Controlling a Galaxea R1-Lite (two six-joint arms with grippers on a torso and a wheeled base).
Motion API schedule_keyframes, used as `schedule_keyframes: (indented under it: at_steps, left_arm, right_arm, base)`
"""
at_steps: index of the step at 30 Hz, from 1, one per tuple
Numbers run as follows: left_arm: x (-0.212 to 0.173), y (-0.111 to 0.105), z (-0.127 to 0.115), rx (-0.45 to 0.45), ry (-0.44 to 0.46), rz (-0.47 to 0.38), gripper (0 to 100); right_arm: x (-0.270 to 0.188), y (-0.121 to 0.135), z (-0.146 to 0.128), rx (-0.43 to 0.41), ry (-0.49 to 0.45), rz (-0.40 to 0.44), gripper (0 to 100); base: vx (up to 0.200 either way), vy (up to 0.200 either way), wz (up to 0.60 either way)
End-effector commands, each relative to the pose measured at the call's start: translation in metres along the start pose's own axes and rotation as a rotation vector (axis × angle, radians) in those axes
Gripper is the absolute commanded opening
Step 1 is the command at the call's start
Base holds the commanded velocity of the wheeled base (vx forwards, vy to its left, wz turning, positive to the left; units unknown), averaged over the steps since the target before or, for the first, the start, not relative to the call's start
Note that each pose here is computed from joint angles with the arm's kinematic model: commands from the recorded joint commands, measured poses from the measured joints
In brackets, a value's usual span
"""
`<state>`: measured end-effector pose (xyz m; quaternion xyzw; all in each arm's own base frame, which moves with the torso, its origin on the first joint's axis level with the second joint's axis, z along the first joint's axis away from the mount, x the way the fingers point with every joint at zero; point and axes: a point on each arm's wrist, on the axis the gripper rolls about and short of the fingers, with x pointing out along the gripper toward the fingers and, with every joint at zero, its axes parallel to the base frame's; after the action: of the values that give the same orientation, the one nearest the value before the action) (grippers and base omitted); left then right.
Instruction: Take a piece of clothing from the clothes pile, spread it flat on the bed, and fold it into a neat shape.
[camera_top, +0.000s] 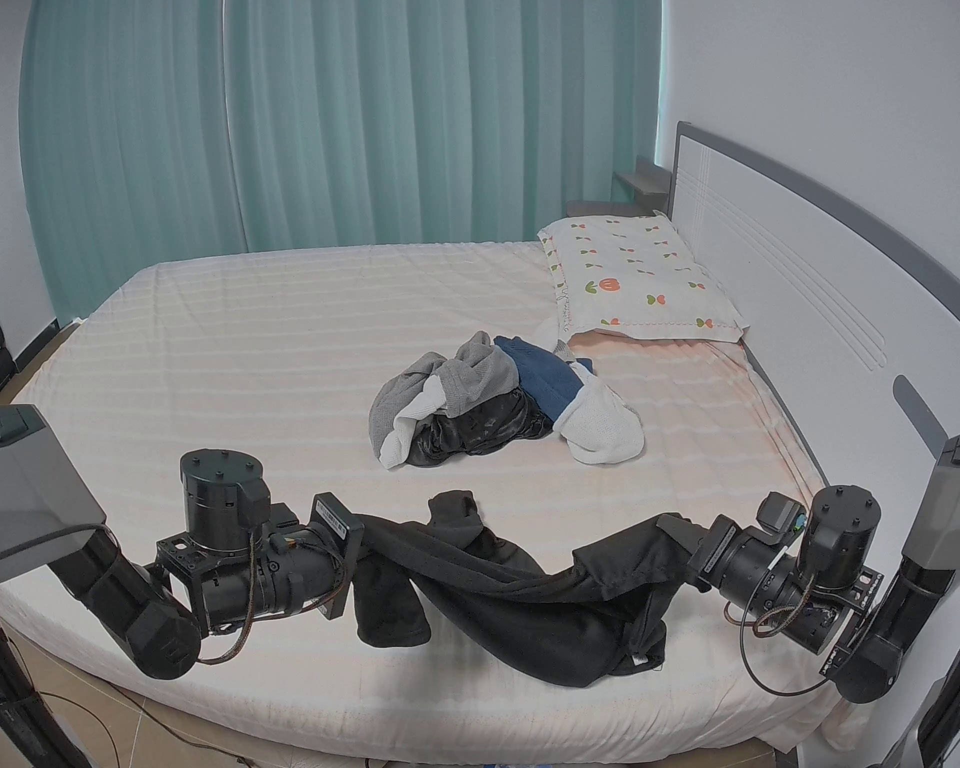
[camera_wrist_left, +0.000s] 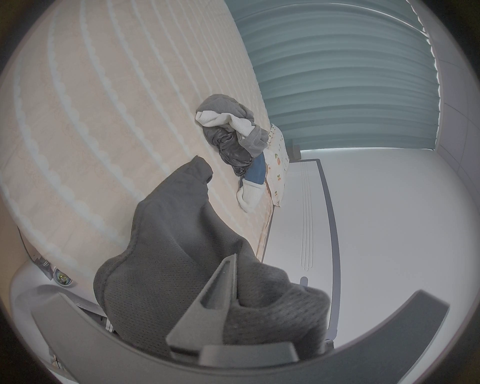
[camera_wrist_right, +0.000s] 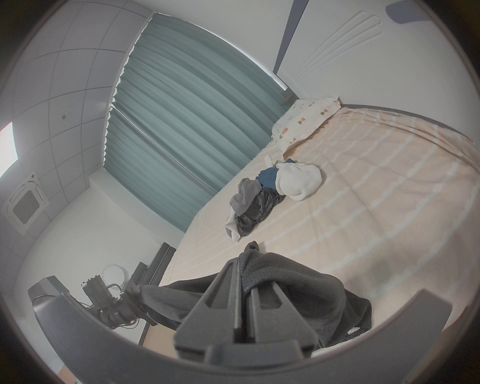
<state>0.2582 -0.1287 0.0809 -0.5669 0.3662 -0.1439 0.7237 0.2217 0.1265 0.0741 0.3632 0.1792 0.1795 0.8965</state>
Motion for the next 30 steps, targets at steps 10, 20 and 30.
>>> schedule_keyframes:
  at_steps: [10,20,30]
  left_arm:
    - [-0.004,0.016,0.005,-0.030,0.079,0.034,0]
    - [-0.001,0.019,0.006,-0.034,0.077,0.031,0]
    - [0.002,0.022,0.006,-0.035,0.081,0.040,0]
  right_arm:
    - [0.004,-0.004,-0.010,0.058,0.036,-0.015,0]
    - [0.011,-0.011,-0.017,0.060,0.059,-0.047,0]
    - [0.010,-0.011,-0.016,0.060,0.055,-0.047,0]
  base:
    - [-0.140,0.000,0.00]
    - [0.000,0.000,0.00]
    - [-0.120,0.000,0.00]
